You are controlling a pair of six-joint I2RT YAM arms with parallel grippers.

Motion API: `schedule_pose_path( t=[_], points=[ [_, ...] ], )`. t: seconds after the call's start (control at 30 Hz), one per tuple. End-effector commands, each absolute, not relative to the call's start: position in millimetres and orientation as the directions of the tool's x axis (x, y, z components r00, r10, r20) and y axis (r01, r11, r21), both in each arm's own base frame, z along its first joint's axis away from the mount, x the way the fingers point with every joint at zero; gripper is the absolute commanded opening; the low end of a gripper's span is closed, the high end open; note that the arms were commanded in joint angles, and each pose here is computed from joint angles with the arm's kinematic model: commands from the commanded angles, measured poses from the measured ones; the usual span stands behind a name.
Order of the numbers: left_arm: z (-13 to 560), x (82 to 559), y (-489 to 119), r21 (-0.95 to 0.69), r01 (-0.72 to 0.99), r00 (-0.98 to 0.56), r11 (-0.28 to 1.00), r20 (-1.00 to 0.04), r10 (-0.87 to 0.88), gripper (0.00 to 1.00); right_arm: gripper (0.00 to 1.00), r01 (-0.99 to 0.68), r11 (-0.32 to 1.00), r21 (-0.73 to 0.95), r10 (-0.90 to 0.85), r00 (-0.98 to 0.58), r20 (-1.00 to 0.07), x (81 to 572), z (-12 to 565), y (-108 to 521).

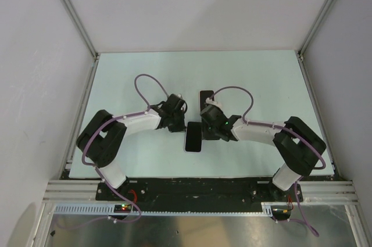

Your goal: Put the phone into the phone case

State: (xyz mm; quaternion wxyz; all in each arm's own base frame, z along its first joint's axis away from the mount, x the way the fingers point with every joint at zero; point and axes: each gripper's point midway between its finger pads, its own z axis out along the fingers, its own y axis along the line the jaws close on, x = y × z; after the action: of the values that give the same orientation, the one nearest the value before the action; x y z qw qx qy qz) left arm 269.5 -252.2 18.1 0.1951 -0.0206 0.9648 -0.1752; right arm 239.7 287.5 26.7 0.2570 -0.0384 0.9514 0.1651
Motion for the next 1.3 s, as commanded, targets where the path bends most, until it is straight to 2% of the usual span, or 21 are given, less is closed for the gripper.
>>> schedule_pose_path(
  t=[0.0,0.13,0.27,0.7,1.0,1.27],
  points=[
    [43.7,287.3,-263.2,-0.388,0.069,-0.886,0.919,-0.447,-0.123,0.0,0.36,-0.107,0.932,0.347,0.075,-0.878,-0.473,257.8,41.7,269.3],
    [45.3,287.2,-263.9,-0.392,0.07,-0.885,0.917,-0.448,-0.124,0.0,0.35,-0.066,0.928,0.368,0.128,-0.869,-0.478,292.7,47.7,265.6],
    [44.5,287.5,-263.7,-0.389,0.071,-0.885,0.919,-0.449,-0.121,0.0,0.34,-0.05,0.925,0.378,0.14,-0.877,-0.459,306.3,38.9,270.6],
    [39.5,285.0,-264.5,-0.389,0.072,-0.894,0.919,-0.434,-0.113,0.0,0.34,-0.034,0.917,0.397,0.165,-0.874,-0.457,307.8,38.6,278.4],
    [37.9,283.4,-263.6,-0.388,0.072,-0.896,0.919,-0.43,-0.111,0.0,0.34,-0.058,0.904,0.423,0.187,-0.837,-0.515,313.1,64.1,283.3],
    [38.0,283.6,-264.8,-0.391,0.074,-0.897,0.918,-0.427,-0.11,0.0,0.33,-0.071,0.908,0.412,0.157,-0.855,-0.494,309.2,50.0,294.5]
  ],
)
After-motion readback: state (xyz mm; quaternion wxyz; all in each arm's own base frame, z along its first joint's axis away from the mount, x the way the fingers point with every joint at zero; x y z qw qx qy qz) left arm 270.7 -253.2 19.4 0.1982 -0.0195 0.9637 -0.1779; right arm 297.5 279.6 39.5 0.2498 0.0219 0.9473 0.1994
